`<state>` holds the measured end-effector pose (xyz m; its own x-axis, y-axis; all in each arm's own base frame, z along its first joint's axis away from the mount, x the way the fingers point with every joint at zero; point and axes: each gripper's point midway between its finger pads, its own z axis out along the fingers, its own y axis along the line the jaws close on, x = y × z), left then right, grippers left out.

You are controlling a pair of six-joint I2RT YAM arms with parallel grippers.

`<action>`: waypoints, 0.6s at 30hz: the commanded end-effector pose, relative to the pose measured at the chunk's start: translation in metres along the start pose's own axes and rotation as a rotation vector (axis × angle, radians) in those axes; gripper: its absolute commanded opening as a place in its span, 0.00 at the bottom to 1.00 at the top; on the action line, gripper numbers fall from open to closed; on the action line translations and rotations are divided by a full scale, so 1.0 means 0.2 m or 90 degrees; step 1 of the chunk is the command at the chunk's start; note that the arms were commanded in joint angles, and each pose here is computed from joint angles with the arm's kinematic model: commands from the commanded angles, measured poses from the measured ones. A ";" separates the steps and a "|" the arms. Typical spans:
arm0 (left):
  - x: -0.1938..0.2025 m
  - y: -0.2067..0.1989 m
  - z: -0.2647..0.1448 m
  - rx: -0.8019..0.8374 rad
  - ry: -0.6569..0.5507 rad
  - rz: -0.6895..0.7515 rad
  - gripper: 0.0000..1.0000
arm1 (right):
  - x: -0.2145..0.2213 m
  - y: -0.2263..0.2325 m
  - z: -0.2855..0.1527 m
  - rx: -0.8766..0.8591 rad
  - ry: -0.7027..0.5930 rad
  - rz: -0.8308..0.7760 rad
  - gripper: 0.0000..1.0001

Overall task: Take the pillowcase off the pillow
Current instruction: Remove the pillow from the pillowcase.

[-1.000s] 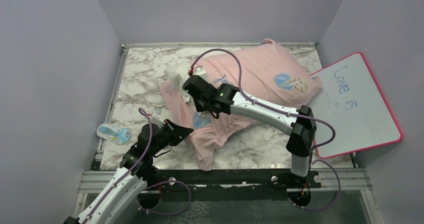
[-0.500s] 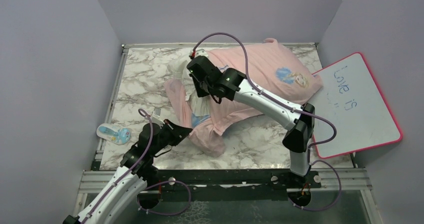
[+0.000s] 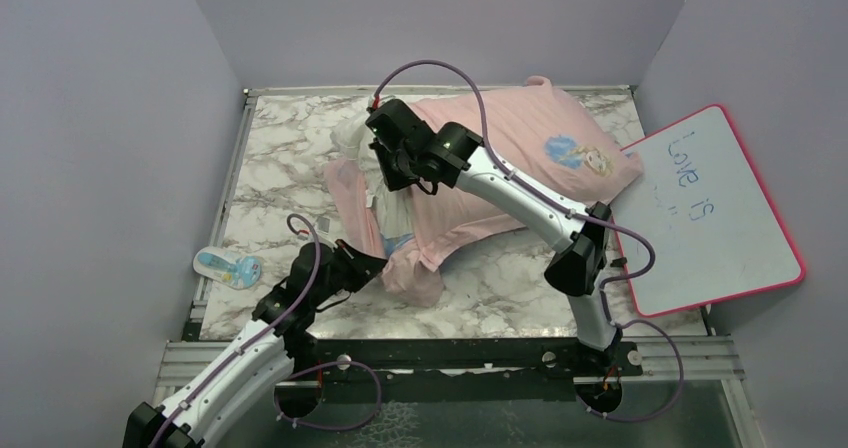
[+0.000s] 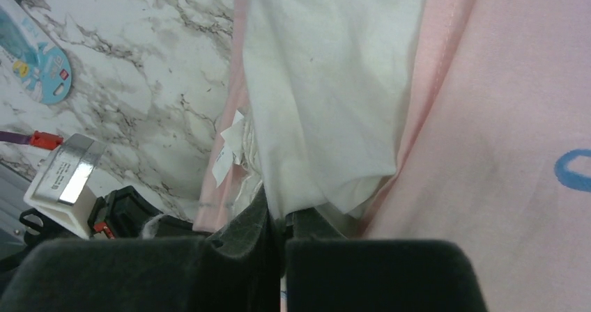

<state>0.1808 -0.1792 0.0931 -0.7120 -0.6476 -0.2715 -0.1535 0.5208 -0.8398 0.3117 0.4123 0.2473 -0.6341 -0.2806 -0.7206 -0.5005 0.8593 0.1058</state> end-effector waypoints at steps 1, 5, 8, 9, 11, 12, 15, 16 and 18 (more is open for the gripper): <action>0.23 0.47 -0.04 -0.199 0.112 0.022 0.00 | -0.72 0.04 -0.37 -0.099 -0.296 0.089 0.01; 0.23 0.50 -0.03 -0.214 0.112 0.058 0.00 | -0.70 0.05 -0.47 -0.125 -0.299 0.080 0.01; 0.24 0.47 -0.02 -0.196 0.122 0.062 0.00 | -0.55 0.03 -0.40 -0.123 -0.262 0.071 0.01; 0.24 0.43 -0.02 -0.177 0.123 0.063 0.00 | -0.46 0.01 -0.35 -0.114 -0.234 0.066 0.01; 0.23 0.36 -0.01 -0.142 0.115 0.062 0.00 | -0.24 -0.02 -0.21 -0.097 -0.155 0.055 0.04; 0.21 0.32 -0.01 -0.120 0.106 0.062 0.00 | -0.09 -0.03 -0.12 -0.089 -0.107 0.046 0.10; 0.20 0.29 -0.01 -0.091 0.089 0.059 0.00 | 0.16 -0.05 0.00 -0.053 -0.030 0.022 0.23; 0.21 0.33 -0.01 -0.103 0.090 0.040 0.00 | 0.20 -0.05 0.00 -0.036 -0.022 0.017 0.30; 0.26 0.38 0.00 -0.103 0.104 0.008 0.00 | 0.24 0.01 -0.01 -0.035 -0.029 0.005 0.47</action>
<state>0.1637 -0.1817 0.0614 -0.7633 -0.5734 -0.2976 -0.1344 0.5915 -0.7950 0.2746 0.3912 0.1936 -0.6913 -0.3086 -0.6534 -0.5378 0.8237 0.1799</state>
